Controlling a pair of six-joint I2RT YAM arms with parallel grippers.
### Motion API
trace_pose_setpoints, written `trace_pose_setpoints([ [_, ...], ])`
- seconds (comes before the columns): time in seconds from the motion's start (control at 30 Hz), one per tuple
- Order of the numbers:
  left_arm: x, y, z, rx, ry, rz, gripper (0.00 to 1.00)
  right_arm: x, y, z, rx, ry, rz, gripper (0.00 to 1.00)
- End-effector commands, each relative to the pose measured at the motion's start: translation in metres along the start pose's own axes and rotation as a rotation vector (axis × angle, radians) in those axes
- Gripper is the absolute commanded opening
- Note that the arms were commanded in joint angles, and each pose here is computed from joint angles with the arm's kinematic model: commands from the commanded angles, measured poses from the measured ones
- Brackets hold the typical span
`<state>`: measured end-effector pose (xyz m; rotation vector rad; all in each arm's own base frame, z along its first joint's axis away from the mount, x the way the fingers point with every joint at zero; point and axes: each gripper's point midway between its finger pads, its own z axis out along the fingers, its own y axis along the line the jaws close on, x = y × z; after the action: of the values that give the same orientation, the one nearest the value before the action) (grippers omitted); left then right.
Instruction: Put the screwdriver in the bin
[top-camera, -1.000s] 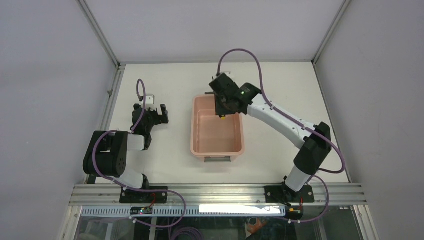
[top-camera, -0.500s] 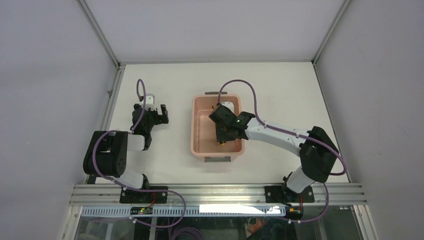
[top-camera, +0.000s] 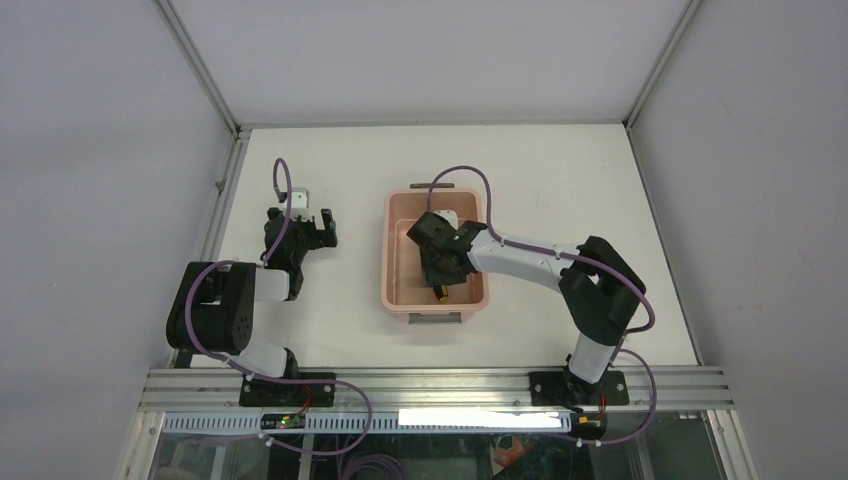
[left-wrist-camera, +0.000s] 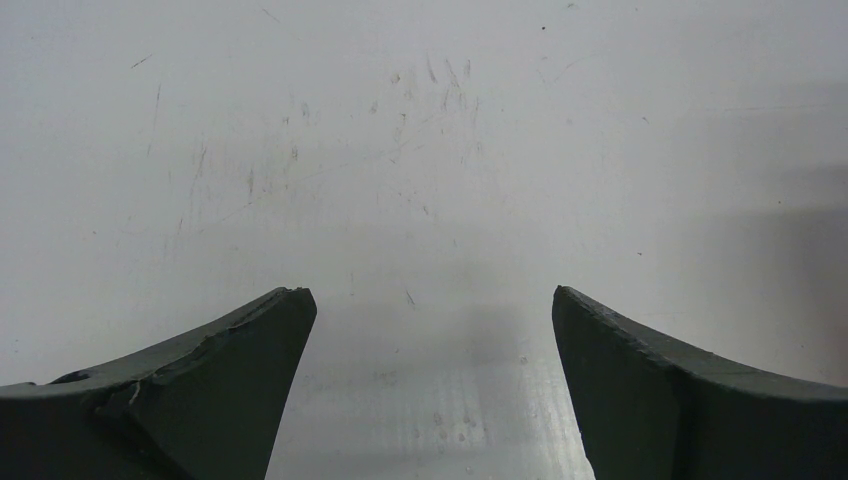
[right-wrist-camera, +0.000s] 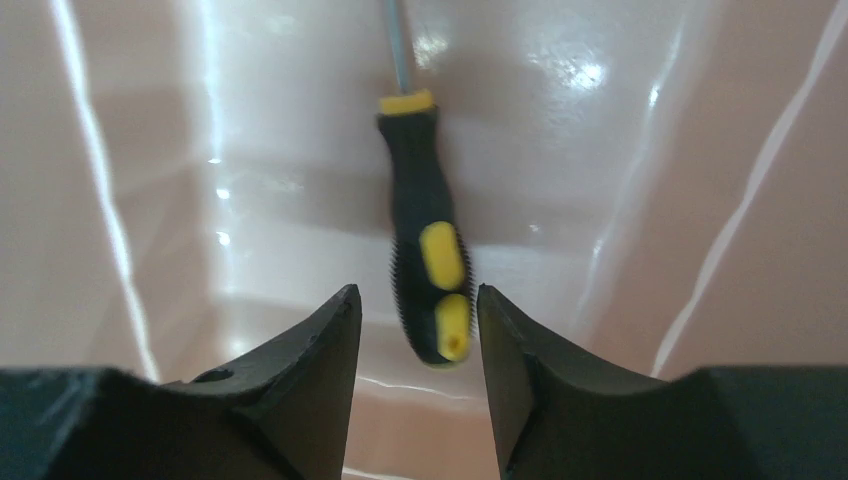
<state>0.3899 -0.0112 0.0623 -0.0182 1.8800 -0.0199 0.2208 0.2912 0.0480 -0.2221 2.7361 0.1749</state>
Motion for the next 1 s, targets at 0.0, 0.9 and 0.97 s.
trace_pose_setpoints([
  [0.0,-0.017,-0.006,-0.001,0.017,-0.053,-0.016,0.99,-0.038,0.026,-0.038,-0.107,-0.092,0.022,0.55],
  [0.9,-0.017,-0.005,-0.001,0.017,-0.053,-0.016,0.99,-0.101,-0.303,-0.209,0.508,-0.432,0.444,0.99],
  [0.97,-0.017,-0.005,-0.001,0.017,-0.053,-0.016,0.99,-0.098,-0.305,-0.21,0.51,-0.429,0.448,0.99],
])
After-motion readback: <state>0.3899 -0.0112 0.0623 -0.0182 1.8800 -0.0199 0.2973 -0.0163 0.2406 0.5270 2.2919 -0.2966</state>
